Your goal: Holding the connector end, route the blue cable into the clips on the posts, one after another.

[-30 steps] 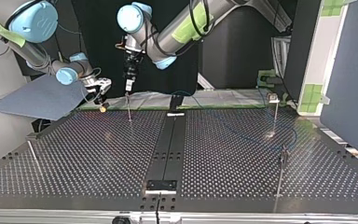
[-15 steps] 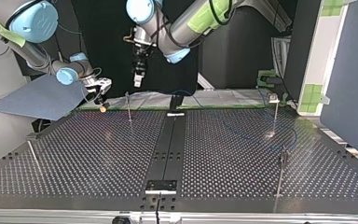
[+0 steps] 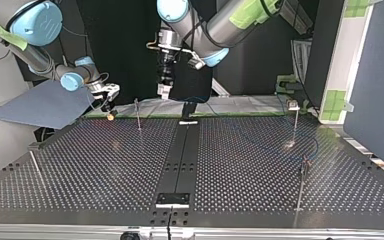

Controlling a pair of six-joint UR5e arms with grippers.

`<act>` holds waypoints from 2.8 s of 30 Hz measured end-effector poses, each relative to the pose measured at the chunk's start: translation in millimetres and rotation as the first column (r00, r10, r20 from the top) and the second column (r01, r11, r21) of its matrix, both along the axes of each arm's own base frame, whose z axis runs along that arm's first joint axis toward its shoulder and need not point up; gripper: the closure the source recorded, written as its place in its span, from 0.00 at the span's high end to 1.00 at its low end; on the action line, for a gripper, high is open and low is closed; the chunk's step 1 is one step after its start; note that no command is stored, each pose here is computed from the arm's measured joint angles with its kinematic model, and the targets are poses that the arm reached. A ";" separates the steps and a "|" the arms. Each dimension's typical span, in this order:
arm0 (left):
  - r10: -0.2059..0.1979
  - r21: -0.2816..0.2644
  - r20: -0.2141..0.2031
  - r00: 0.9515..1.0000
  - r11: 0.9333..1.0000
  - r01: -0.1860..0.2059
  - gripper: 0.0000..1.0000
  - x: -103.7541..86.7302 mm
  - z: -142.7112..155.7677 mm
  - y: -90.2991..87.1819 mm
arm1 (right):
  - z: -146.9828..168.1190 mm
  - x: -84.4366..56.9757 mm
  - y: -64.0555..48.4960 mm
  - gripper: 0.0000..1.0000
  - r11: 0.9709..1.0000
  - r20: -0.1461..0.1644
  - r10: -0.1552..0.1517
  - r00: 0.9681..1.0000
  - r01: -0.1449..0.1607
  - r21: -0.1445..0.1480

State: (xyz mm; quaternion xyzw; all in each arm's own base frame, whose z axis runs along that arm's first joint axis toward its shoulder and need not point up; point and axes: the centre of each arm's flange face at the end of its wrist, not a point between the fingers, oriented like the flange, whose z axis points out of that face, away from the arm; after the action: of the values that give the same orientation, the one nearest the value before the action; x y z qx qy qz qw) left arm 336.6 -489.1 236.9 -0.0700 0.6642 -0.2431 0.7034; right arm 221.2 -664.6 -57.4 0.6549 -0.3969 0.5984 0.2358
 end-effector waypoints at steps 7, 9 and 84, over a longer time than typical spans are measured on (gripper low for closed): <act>0.003 -0.050 0.027 1.000 0.999 -0.001 1.00 12.5 14.5 31.1 | 0.2 1.3 0.5 0.00 1.000 -0.002 0.002 1.000 -0.002 -0.001; 0.002 -0.063 0.037 0.999 0.998 0.000 1.00 15.8 18.7 39.7 | 0.0 2.2 0.8 0.00 1.000 -0.002 0.004 1.000 -0.004 -0.001; 0.017 0.217 -0.308 0.951 0.975 0.053 1.00 -191.6 -148.7 223.6 | 228.9 0.9 12.8 0.00 0.960 -0.013 -0.125 0.992 0.117 -0.255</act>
State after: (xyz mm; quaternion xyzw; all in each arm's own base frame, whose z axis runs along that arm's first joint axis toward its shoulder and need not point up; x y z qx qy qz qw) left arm 145.0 -265.5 88.2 -0.0214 0.7893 -0.1596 0.5925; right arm 222.2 -651.8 171.5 0.6023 -0.3530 0.6192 0.3593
